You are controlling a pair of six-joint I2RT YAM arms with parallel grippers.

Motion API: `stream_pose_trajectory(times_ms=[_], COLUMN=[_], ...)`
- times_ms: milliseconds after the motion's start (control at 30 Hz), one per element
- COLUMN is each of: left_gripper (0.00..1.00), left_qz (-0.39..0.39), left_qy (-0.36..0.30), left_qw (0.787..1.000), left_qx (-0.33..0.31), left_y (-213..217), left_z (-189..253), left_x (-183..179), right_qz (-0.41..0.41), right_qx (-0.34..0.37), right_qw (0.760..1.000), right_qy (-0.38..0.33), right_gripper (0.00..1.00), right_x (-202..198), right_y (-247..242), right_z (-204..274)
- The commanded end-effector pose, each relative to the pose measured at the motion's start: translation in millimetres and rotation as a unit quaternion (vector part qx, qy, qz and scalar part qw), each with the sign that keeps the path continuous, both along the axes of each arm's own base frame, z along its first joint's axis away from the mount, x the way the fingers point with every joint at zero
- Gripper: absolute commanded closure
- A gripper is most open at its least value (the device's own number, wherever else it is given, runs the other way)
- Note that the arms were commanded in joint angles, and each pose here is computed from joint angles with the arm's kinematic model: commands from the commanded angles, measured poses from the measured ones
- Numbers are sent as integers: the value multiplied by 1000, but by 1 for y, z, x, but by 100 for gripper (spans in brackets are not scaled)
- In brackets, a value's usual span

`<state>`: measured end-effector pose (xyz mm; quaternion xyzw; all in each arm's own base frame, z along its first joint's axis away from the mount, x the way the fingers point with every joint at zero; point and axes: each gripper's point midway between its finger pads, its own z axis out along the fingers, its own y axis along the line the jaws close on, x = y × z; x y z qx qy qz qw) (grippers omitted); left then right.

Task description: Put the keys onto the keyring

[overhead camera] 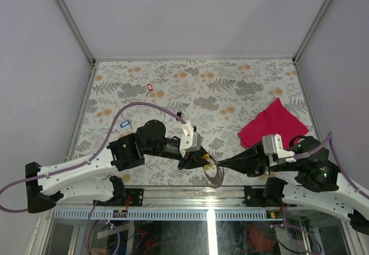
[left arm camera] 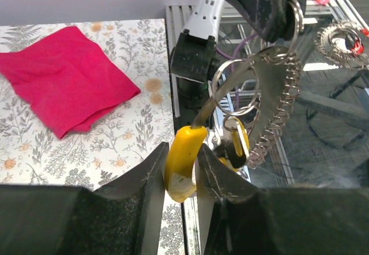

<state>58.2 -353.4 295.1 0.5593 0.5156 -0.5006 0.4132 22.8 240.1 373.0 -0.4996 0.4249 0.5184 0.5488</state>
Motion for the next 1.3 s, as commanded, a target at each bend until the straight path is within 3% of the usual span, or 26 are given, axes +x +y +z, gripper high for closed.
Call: stream_pose_trajectory(times_ms=[0, 533, 833, 1067, 1267], left_gripper=[70, 48, 48, 49, 52], left_qz=[45, 117, 142, 121, 92], left_qy=[-13, -23, -28, -30, -32], left_qw=[998, 990, 980, 969, 969], left_qx=[-48, -81, -134, -211, -228], left_y=[-1, 34, 58, 60, 52], left_z=[22, 42, 74, 113, 125], left_x=[15, 24, 22, 13, 6], right_qz=[-16, -39, -57, -43, -20], right_qx=[77, 197, 260, 273, 290], right_qw=[997, 977, 961, 961, 957], right_qy=[9, 68, 71, 18, -21], right_gripper=[100, 100, 100, 99, 98], right_x=[3, 17, 29, 24, 15], right_y=[-4, -6, -6, -1, 1], right_z=[31, 50, 58, 58, 65])
